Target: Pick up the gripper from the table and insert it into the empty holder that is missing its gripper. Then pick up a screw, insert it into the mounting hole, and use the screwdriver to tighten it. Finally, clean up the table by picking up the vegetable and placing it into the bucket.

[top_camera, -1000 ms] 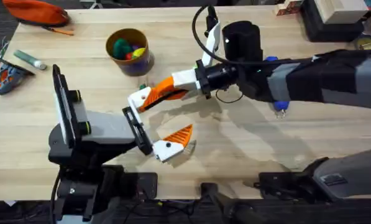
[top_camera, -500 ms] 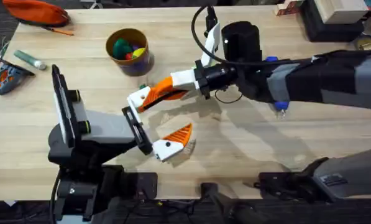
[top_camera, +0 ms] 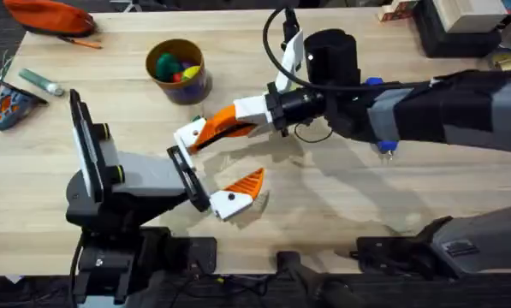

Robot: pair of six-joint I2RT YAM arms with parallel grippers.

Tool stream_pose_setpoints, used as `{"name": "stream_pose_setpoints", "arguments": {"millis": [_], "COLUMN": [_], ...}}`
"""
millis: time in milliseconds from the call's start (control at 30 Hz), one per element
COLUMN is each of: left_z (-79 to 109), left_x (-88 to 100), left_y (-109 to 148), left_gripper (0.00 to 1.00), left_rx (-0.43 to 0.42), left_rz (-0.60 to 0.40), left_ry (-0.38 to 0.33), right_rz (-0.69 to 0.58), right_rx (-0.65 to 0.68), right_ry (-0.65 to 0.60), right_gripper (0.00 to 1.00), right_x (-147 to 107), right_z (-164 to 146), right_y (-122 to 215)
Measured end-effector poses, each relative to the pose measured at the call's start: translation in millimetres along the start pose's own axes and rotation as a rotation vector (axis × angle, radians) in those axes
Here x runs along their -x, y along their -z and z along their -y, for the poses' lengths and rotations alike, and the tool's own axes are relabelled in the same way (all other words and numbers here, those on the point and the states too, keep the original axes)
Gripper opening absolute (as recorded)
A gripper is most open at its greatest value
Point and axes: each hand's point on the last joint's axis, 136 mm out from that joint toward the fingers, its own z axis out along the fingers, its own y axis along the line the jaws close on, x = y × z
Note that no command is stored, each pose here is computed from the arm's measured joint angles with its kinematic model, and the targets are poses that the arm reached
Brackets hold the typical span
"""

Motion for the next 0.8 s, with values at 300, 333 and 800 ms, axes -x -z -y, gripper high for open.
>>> {"name": "stream_pose_setpoints", "arguments": {"millis": [300,333,800], "left_z": [-1.4,-1.4,2.2], "left_x": [0.2,0.2,-0.1], "left_y": [0.1,0.1,0.1], "left_gripper": [0.985,0.986,0.986], "left_rx": [0.008,0.008,-0.013], "left_rz": [0.001,0.001,-0.001], "left_ry": [0.0,0.0,0.001], "right_rz": [0.011,0.014,0.063], "right_rx": [-0.007,-0.008,-0.035], "right_ry": [-0.005,-0.007,-0.001], "right_gripper": [0.004,0.004,0.004], "right_x": [1.2,1.3,-3.1], "right_z": [0.0,-0.3,-0.6], "right_y": [-1.0,-0.8,4.0]}}
